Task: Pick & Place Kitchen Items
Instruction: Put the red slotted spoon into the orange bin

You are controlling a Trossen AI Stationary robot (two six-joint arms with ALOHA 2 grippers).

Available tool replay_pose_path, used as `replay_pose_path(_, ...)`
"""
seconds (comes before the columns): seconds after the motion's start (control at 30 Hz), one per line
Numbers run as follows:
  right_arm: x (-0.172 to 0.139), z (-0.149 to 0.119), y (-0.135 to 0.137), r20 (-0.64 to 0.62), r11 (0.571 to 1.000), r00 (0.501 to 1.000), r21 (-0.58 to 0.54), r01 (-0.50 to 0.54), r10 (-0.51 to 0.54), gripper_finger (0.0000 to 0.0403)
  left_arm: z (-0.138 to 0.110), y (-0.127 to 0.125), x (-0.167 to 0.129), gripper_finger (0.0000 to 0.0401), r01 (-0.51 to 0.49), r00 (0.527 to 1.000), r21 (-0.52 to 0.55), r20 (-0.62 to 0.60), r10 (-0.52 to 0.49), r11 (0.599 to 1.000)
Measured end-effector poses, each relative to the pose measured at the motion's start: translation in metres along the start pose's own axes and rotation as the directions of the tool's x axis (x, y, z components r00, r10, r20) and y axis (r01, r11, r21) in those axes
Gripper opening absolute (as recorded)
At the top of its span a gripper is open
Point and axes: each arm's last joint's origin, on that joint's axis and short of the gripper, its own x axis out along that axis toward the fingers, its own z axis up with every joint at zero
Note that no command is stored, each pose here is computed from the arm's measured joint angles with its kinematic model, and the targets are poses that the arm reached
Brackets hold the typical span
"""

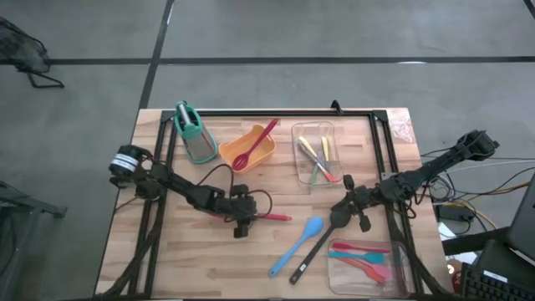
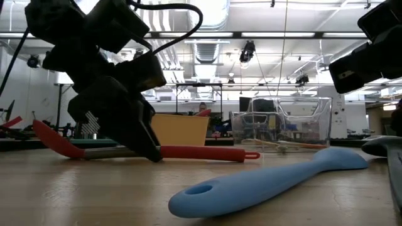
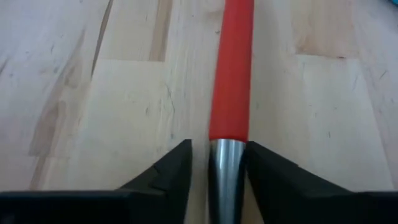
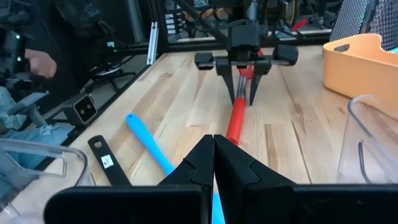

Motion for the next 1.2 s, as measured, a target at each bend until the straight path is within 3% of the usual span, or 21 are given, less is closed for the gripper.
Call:
replay_pose_path(0.2,0.000,-0.001,0.000,-0.003,1.000,1.000,0.000,0.000,0.000,0.0008,0.000,0.000,0.000,0.0069,0.000,1.000,0.047,0.001,0.000,0.999)
replay_pose_path(0.47,0.000,-0.001,0.000,-0.003,1.000,1.000,0.003,0.000,0.000,0.0008,0.022,0.002,-0.026,0.0069,-0.006,0.997,0.120,0.078,-0.003,0.993)
replay_pose_path(0.67,0.000,0.000,0.000,-0.003,1.000,1.000,0.003,0.000,0.000,0.0008,0.050,0.011,-0.054,0.0069,-0.158,0.967,0.118,0.219,0.130,0.980)
replay_pose_path(0.8,0.000,-0.001,0.000,-0.003,1.000,1.000,0.003,0.000,0.000,0.0008,0.077,0.030,-0.079,0.0067,-0.296,0.900,0.037,0.346,0.266,0.954)
replay_pose_path(0.9,0.000,0.000,0.000,-0.002,1.000,1.000,0.008,0.000,0.000,0.0008,0.094,0.052,-0.094,0.0067,-0.337,0.846,-0.058,0.419,0.329,0.940)
replay_pose_path(1.03,0.000,0.000,0.000,-0.001,1.000,1.000,0.022,-0.001,0.001,0.0008,0.118,0.092,-0.117,0.0062,-0.378,0.723,-0.227,0.533,0.439,0.898)
replay_pose_path(1.1,0.000,0.000,0.000,-0.002,1.000,1.000,0.022,-0.001,0.001,0.0008,0.123,0.115,-0.122,0.0062,-0.403,0.672,-0.294,0.548,0.498,0.867)
replay_pose_path(1.2,0.000,0.000,0.000,-0.002,1.000,1.000,0.022,-0.001,0.001,0.0008,0.123,0.145,-0.121,0.0062,-0.422,0.643,-0.344,0.539,0.544,0.839)
